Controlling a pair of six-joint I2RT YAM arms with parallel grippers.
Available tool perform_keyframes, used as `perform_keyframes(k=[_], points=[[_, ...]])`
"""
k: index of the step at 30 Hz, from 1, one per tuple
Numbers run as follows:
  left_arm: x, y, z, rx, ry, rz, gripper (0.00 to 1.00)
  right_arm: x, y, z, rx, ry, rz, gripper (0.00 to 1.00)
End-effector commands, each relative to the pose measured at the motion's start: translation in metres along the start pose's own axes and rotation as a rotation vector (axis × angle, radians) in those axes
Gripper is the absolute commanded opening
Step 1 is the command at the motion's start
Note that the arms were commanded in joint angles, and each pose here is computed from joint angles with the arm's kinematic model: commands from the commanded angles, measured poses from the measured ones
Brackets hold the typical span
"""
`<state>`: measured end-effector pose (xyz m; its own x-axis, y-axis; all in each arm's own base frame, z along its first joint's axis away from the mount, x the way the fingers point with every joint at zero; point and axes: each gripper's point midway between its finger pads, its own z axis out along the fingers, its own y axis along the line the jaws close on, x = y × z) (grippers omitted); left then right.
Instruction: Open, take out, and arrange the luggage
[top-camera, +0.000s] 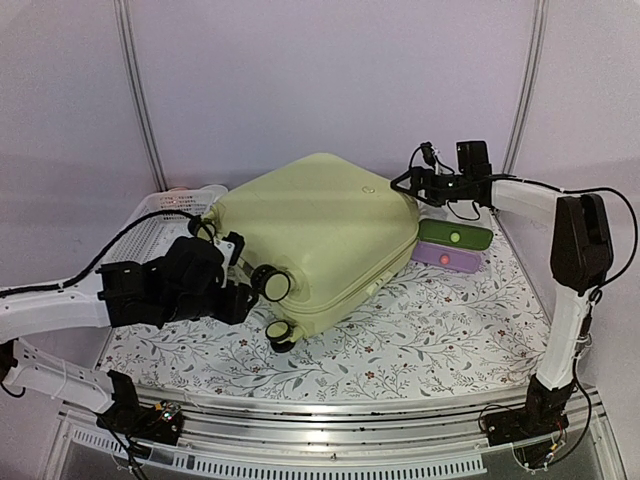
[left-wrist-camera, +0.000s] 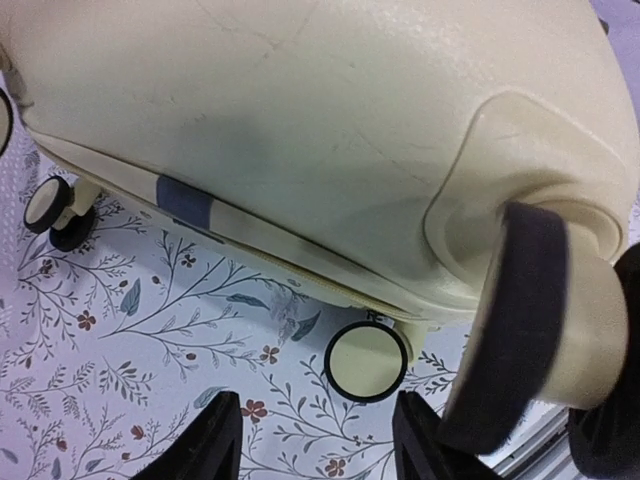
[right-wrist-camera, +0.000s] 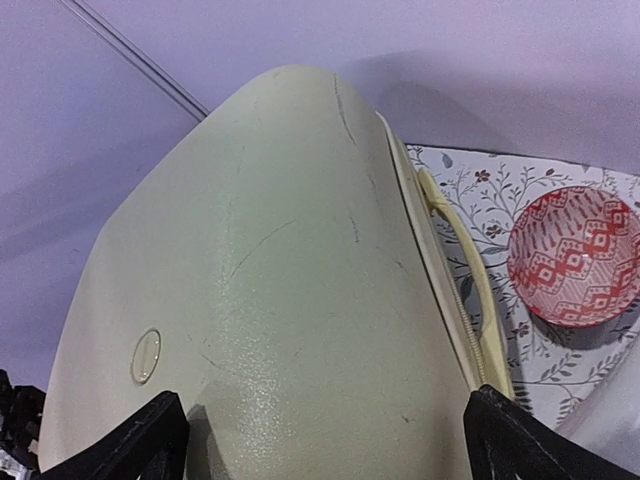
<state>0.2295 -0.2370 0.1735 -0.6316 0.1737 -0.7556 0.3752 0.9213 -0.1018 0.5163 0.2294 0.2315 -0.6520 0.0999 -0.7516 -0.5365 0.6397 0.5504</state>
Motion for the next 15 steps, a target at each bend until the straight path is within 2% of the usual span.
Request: perform_keyframes(k=[1,11,15], points=[[-0.032,0.005,-0.002,0.069,-0.114,-0.084,0.53,0.004,0.015,0.011,-0.137,0.032,0.012,0.97],[-0.034,0.038,0.010,0.078,-0.095,-0.219,0.58,0.051,0.076,0.010,-0.311,0.174,-0.025,0.93],[-0.046,0.061,0.005,0.065,-0.134,-0.279,0.67,0.071,0.104,0.000,-0.364,0.220,-0.040,0.92]])
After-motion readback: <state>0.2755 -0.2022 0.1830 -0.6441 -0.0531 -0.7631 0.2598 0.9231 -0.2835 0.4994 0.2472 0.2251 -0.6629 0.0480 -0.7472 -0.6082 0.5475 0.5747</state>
